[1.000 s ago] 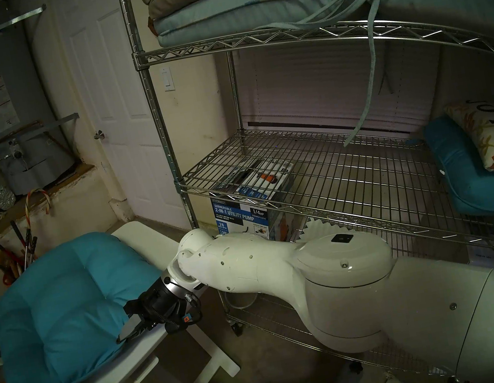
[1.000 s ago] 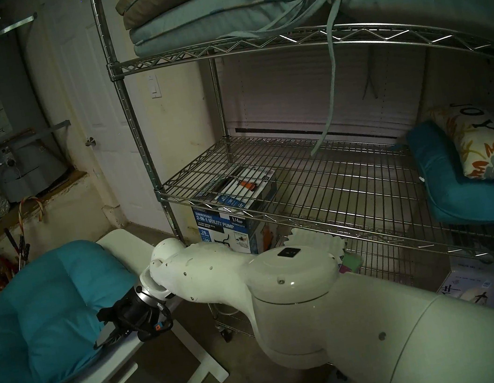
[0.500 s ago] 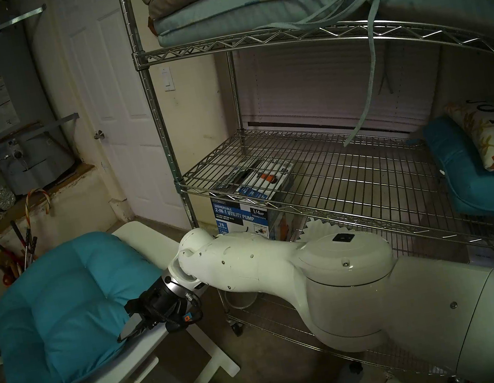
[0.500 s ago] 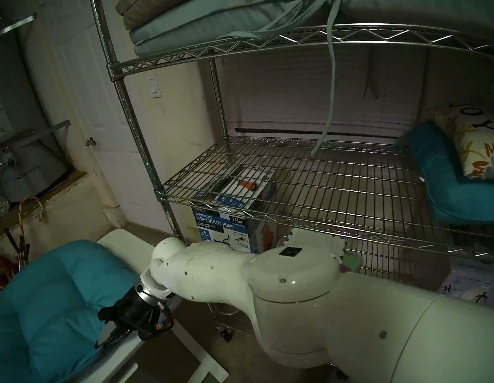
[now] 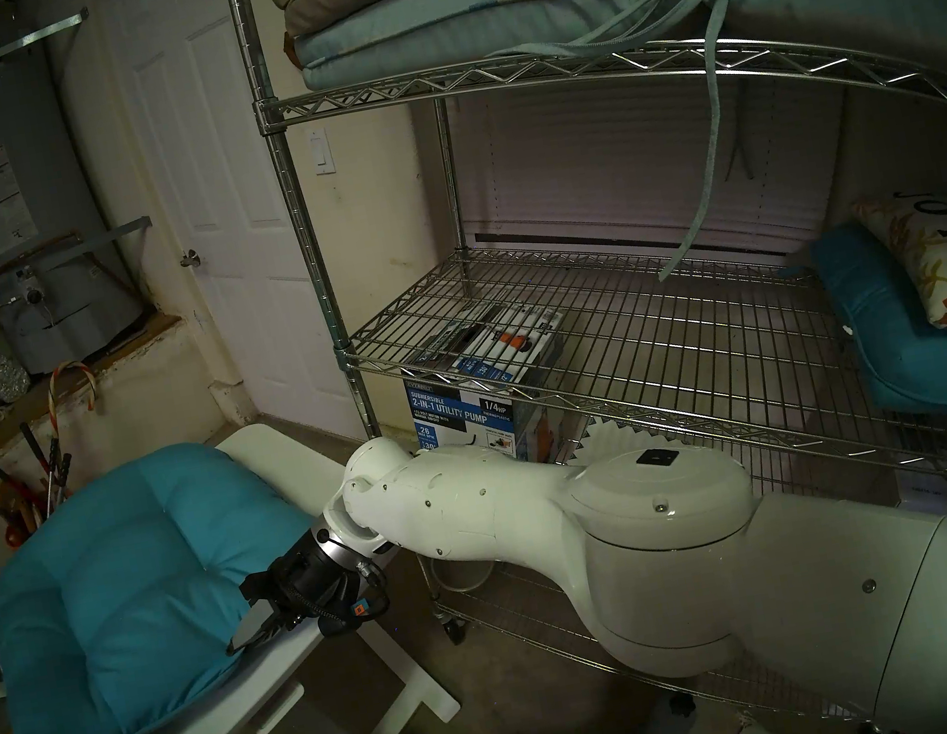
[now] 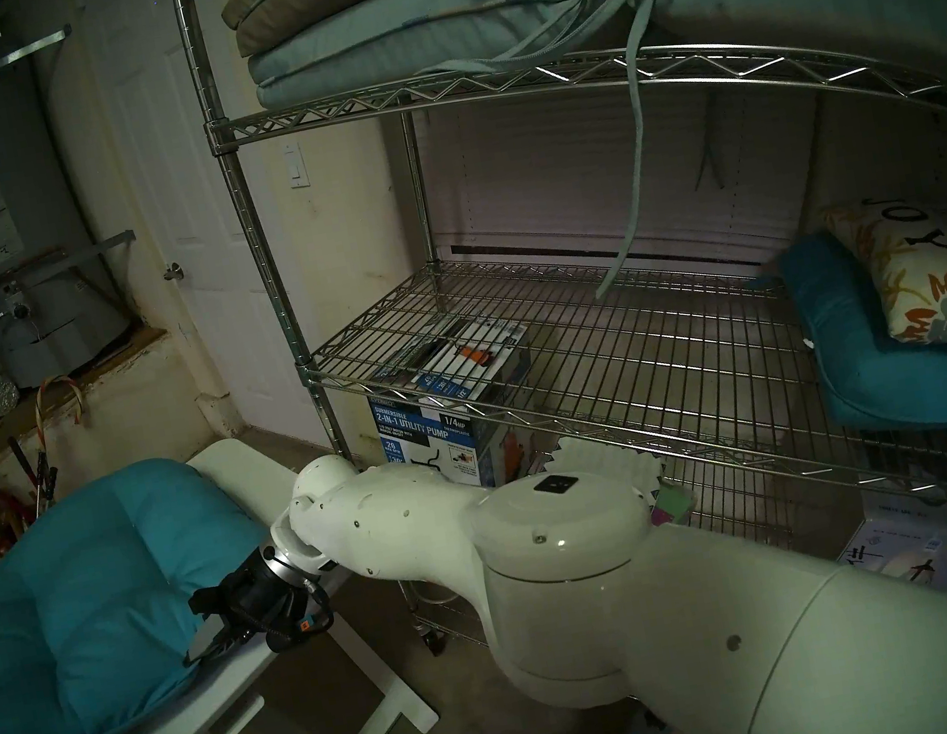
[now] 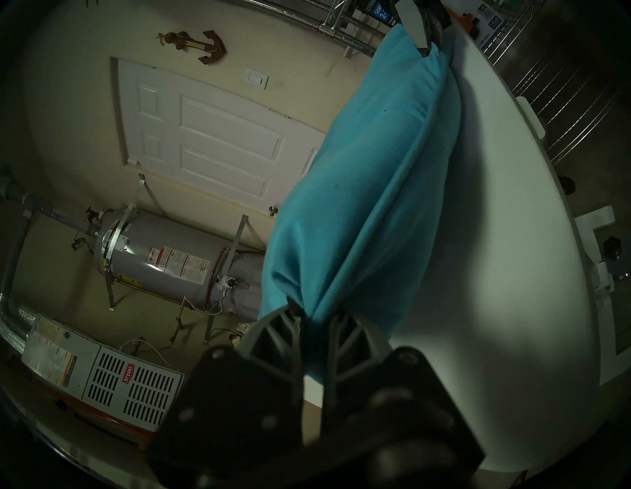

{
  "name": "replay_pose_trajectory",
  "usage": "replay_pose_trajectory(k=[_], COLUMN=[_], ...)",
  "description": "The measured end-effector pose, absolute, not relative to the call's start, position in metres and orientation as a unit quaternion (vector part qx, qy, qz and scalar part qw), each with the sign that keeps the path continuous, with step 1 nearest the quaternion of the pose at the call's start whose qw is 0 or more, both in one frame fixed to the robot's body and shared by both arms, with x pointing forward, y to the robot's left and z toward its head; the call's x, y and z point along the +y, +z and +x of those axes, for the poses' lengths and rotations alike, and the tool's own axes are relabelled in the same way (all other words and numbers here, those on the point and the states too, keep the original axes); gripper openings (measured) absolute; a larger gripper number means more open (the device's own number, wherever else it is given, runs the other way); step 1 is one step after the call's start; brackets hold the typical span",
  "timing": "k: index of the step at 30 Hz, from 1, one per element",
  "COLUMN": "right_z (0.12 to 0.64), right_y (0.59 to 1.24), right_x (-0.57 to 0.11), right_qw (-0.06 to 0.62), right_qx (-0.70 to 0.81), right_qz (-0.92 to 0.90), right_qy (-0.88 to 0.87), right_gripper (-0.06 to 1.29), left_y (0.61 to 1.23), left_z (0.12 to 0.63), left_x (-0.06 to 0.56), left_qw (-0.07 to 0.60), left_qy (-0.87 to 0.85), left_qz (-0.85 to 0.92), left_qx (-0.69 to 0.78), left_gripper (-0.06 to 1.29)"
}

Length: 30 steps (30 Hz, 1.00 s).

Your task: Take cushion off the shelf

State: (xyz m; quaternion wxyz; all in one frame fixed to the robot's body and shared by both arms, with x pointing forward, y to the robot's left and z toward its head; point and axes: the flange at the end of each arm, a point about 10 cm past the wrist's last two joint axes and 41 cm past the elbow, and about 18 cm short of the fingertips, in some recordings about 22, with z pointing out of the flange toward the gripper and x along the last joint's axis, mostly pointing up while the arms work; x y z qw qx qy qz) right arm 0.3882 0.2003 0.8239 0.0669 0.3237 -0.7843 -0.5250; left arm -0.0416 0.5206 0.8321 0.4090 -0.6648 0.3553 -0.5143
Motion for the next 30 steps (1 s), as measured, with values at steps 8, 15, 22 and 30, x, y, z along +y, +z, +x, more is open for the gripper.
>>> replay_pose_trajectory(k=[8, 15, 22, 30], right_z=[0.3884, 0.3889, 0.3894, 0.3885], right_y=[0.8234, 0.8229, 0.8225, 0.8218], right_x=[0.2004, 0.1994, 0.1988, 0.1976], right_qw=[0.066, 0.069, 0.070, 0.072], right_qx=[-0.785, -0.786, -0.788, -0.787], right_qz=[0.322, 0.319, 0.316, 0.317], right_qy=[-0.525, -0.525, -0.524, -0.524], right_gripper=[-0.03, 0.01, 1.04, 1.04], left_y=[0.8319, 0.8325, 0.8326, 0.8328], left_z=[-0.0411, -0.0397, -0.0393, -0.0394], left_x=[0.5207, 0.5212, 0.5211, 0.5206], left_qw=[0.409, 0.409, 0.409, 0.409], left_qy=[-0.515, -0.516, -0.518, -0.518], left_qz=[-0.664, -0.662, -0.661, -0.660], left_qx=[0.356, 0.357, 0.357, 0.358], left_gripper=[0.07, 0.07, 0.07, 0.07])
